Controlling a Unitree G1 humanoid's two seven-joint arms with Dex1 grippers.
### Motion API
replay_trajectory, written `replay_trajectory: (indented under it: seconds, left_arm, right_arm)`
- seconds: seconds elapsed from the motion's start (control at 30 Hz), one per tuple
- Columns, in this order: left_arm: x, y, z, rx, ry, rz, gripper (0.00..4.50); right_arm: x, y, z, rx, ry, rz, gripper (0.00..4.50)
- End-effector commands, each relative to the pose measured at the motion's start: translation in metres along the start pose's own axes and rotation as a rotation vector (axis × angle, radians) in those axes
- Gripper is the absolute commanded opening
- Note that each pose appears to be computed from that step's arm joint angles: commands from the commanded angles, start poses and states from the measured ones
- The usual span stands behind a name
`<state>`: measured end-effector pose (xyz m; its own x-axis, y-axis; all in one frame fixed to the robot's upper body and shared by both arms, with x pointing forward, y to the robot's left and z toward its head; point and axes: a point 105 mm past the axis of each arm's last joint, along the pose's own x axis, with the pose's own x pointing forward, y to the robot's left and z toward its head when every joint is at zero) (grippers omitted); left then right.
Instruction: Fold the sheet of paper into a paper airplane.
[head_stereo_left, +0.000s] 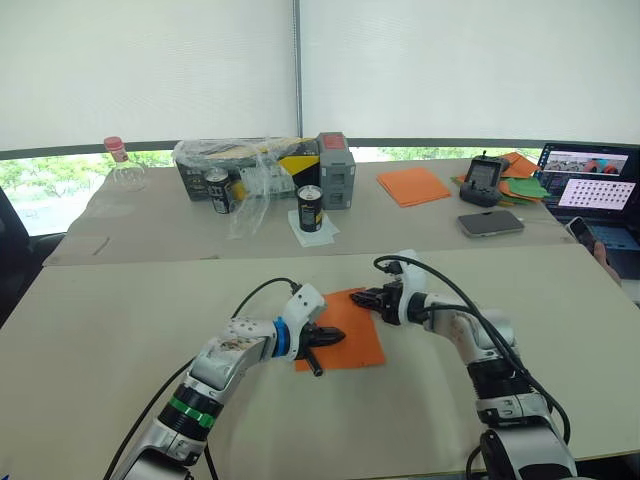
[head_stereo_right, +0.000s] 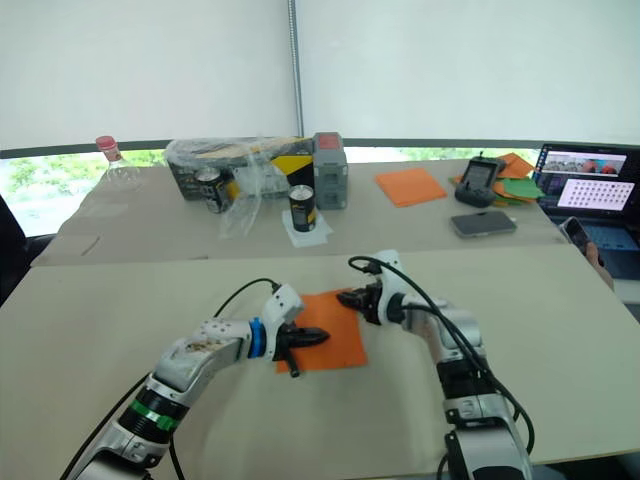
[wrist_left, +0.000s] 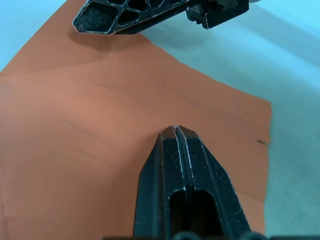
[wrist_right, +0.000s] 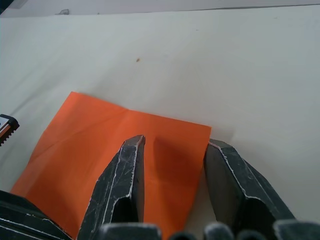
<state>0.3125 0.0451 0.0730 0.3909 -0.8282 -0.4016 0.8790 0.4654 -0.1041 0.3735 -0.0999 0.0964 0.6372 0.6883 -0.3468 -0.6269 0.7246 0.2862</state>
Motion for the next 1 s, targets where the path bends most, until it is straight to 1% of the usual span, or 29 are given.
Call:
replay_trajectory:
  seconds: [0.03,0.1,0.13,0.3,0.37,0.5,0.6,0.7,0.83,0.9,1.0]
  left_arm:
    - [-0.003,0.010,-0.015,-0.029,0.053,0.060,0.00]
    - [-0.003,0.010,-0.015,-0.029,0.053,0.061,0.00]
    - [-0.003,0.010,-0.015,-0.030,0.054,0.061,0.00]
    - [-0.003,0.010,-0.016,-0.031,0.056,0.062,0.00]
    - [-0.002,0.011,-0.016,-0.030,0.056,0.063,0.00]
    - [0.000,0.012,-0.014,-0.027,0.056,0.059,0.00]
    - [0.001,0.013,-0.013,-0.025,0.055,0.058,0.00]
    - [0.002,0.013,-0.012,-0.025,0.052,0.056,0.00]
    - [0.003,0.012,-0.012,-0.026,0.051,0.054,0.00]
    - [0.003,0.012,-0.012,-0.026,0.050,0.052,0.00]
    - [0.003,0.012,-0.011,-0.027,0.048,0.054,0.00]
  right_arm:
    - [-0.003,0.004,0.011,-0.028,-0.040,0.015,0.82]
    - [-0.006,0.002,0.013,-0.053,-0.046,-0.001,0.12]
    - [-0.008,0.001,0.014,-0.073,-0.046,-0.011,0.05]
    - [-0.018,0.002,0.023,-0.130,-0.075,-0.023,0.05]
    - [-0.021,0.007,0.024,-0.193,-0.066,-0.016,0.05]
    - [-0.016,0.031,0.019,-0.382,-0.045,0.013,0.05]
    - [-0.011,0.046,0.018,-0.482,-0.047,0.033,0.05]
    - [-0.006,0.056,0.012,-0.688,-0.010,0.009,0.05]
    - [-0.001,0.052,0.005,-0.835,0.008,-0.055,0.05]
    - [-0.001,0.046,0.000,-0.946,0.028,-0.096,0.05]
    - [-0.003,0.044,-0.001,-1.071,0.016,-0.137,0.05]
